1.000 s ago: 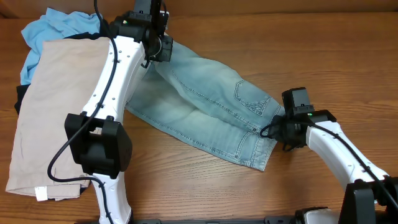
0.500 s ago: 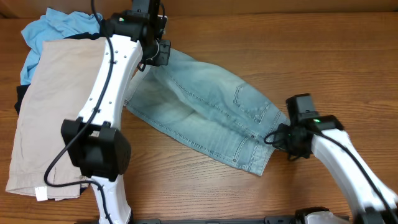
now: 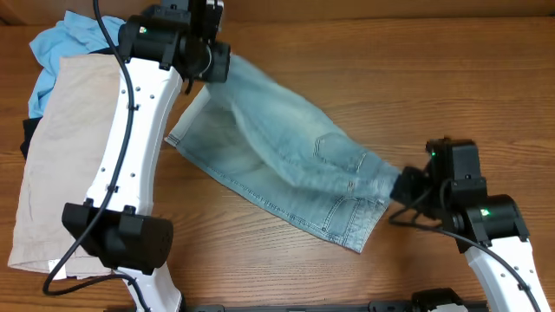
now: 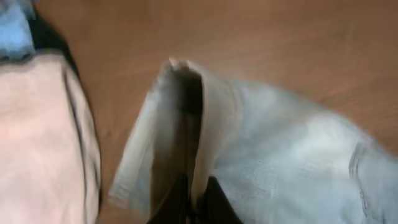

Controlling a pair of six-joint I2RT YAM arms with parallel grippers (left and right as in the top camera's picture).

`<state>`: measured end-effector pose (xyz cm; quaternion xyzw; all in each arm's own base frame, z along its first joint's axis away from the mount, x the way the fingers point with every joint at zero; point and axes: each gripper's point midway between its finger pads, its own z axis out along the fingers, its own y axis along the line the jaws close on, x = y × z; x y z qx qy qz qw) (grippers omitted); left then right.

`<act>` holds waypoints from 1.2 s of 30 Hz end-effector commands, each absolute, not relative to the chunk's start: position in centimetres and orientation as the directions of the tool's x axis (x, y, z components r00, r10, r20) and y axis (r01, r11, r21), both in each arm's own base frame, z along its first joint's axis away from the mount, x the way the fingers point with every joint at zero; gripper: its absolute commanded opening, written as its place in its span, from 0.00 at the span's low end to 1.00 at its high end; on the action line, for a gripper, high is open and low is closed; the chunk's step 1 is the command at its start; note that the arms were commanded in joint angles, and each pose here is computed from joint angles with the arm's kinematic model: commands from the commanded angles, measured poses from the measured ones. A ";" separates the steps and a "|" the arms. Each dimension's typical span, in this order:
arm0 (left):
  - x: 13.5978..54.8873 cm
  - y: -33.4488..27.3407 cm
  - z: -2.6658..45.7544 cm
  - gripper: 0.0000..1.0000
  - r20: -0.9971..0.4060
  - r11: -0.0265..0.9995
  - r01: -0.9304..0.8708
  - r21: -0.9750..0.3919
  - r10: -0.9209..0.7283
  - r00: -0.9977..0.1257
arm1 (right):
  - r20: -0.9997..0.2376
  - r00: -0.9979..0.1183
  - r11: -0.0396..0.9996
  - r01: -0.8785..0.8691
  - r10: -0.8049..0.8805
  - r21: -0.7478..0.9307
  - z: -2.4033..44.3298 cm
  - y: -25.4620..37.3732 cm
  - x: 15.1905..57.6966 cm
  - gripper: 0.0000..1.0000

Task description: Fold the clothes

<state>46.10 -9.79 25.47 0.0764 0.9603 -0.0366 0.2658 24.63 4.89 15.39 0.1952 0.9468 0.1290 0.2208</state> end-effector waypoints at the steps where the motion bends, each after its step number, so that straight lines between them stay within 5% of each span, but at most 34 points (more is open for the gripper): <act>1: 50.7 -11.1 26.2 0.04 -0.640 0.985 0.172 -0.030 0.114 -0.760 | -0.503 -0.736 0.891 0.352 0.453 0.287 16.5 2.9 28.6 0.04; 6: 56.7 -15.0 26.4 0.04 -0.785 0.966 0.249 -0.075 0.097 -0.612 | -0.659 -0.576 0.859 0.458 0.484 0.230 16.7 -1.1 34.6 0.04; 7: 58.2 -16.2 26.3 0.12 -0.817 0.957 0.278 -0.087 0.092 -0.570 | -0.691 -0.530 0.845 0.481 0.491 0.232 16.8 -2.1 36.1 0.06; 9: 60.6 -18.4 25.2 0.93 -0.858 0.944 0.317 -0.095 0.084 -0.507 | -0.739 -0.446 0.821 0.512 0.505 0.252 16.9 -3.8 38.8 0.20; 10: 61.5 -19.2 24.3 1.00 -0.869 0.940 0.327 -0.094 0.083 -0.487 | -0.755 -0.406 0.810 0.520 0.515 0.272 16.8 -4.6 40.1 0.32; 12: 62.6 -20.5 21.7 1.00 -0.866 0.938 0.326 -0.114 0.066 -0.495 | -0.751 -0.365 0.790 0.518 0.550 0.327 16.2 -5.4 42.0 0.63; 13: 62.7 -20.8 20.3 1.00 -0.847 0.940 0.301 -0.160 0.026 -0.531 | -0.728 -0.356 0.773 0.514 0.586 0.372 15.6 -5.6 42.6 0.89; 14: 62.0 -20.7 18.4 1.00 -0.793 0.943 0.240 -0.229 -0.038 -0.608 | -0.679 -0.368 0.752 0.499 0.634 0.431 14.9 -5.6 42.8 1.00; 22: 57.6 -16.4 20.1 1.00 -0.677 0.970 0.187 -0.157 0.032 -0.735 | -0.566 -0.536 0.778 0.385 0.626 0.496 15.8 -4.1 40.4 1.00; 30: 50.1 -11.1 26.0 1.00 -0.577 0.982 0.143 -0.120 0.048 -0.816 | -0.457 -0.718 0.828 0.308 0.525 0.468 16.9 0.6 33.8 1.00; 36: 45.1 -8.5 26.2 1.00 -0.448 0.990 0.092 -0.110 0.033 -0.893 | -0.407 -0.791 0.858 0.270 0.457 0.438 17.4 3.4 29.5 0.97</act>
